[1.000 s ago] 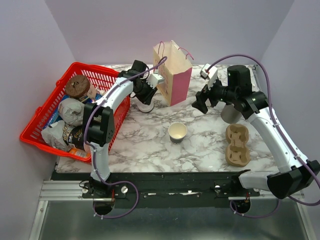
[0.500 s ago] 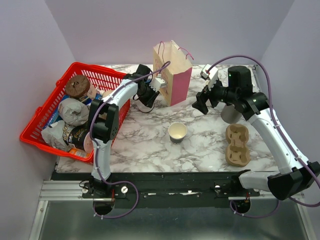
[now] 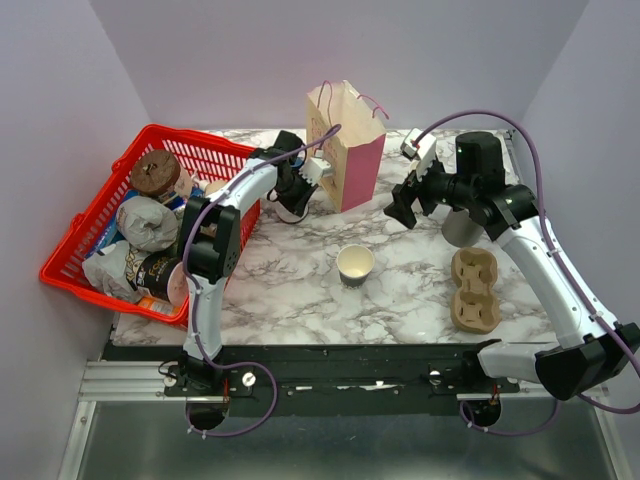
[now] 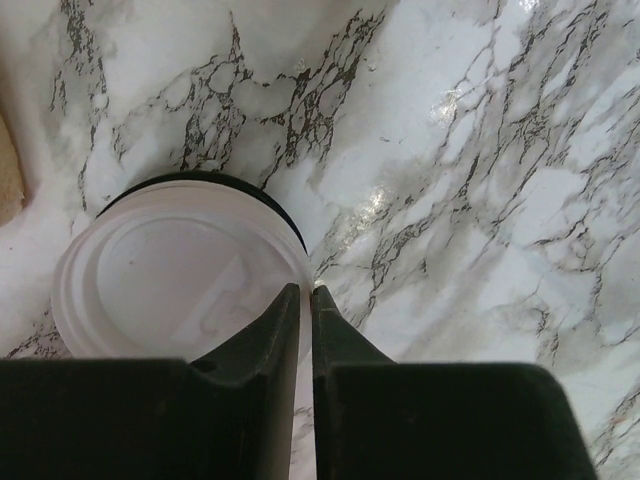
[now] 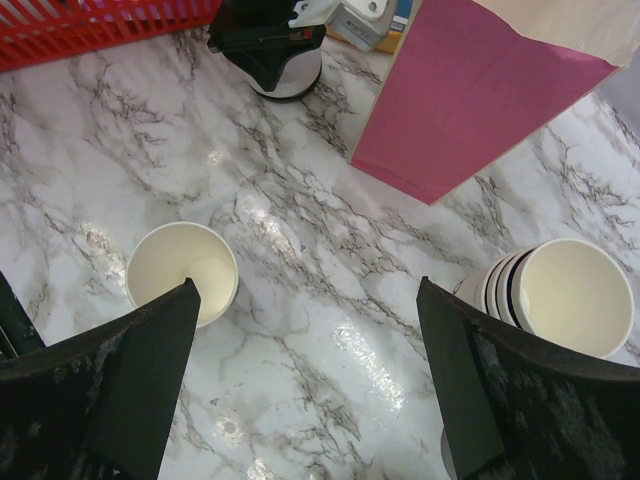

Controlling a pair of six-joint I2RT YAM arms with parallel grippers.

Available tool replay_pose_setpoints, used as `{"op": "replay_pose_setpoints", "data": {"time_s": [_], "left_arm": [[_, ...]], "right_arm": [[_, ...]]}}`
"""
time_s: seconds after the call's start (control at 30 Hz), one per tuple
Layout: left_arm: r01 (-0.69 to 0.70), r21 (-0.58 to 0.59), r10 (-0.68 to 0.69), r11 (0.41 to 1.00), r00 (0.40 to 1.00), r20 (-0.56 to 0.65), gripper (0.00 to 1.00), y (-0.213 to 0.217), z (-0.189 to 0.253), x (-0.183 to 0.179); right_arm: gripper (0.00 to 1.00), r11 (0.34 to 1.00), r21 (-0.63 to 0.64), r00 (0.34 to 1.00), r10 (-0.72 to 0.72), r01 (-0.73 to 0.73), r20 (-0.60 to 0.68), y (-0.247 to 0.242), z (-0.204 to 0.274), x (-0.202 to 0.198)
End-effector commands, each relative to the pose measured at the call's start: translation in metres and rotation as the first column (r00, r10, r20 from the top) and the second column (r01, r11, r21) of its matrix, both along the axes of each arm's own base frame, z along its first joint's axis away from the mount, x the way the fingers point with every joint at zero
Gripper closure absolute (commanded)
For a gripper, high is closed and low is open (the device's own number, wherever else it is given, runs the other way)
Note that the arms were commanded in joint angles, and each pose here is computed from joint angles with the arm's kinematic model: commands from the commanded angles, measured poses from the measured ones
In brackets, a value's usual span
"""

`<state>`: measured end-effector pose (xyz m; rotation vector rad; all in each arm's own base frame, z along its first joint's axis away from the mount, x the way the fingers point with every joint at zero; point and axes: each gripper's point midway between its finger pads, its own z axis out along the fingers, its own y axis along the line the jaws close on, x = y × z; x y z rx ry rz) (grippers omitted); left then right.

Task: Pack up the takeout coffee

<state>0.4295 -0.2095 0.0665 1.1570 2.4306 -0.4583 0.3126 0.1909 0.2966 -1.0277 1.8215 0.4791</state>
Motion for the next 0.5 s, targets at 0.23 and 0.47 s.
{"op": "replay_pose_setpoints", "data": {"time_s": [0.23,0.47], "left_arm": [[0.018,-0.047,-0.019,0.999,0.999,-0.029,1.0,-0.01,0.023,-0.005],[0.024,-0.017,-0.023,1.0,0.997,0.08,1.0,0.0,0.08,-0.001]], "right_arm": [[0.02,1.0,0.013,1.0,0.004,-0.004,-0.006,0.003,-0.001,0.005],[0.02,1.0,0.013,1.0,0.003,-0.003,-0.008,0.003,-0.001,0.004]]}}
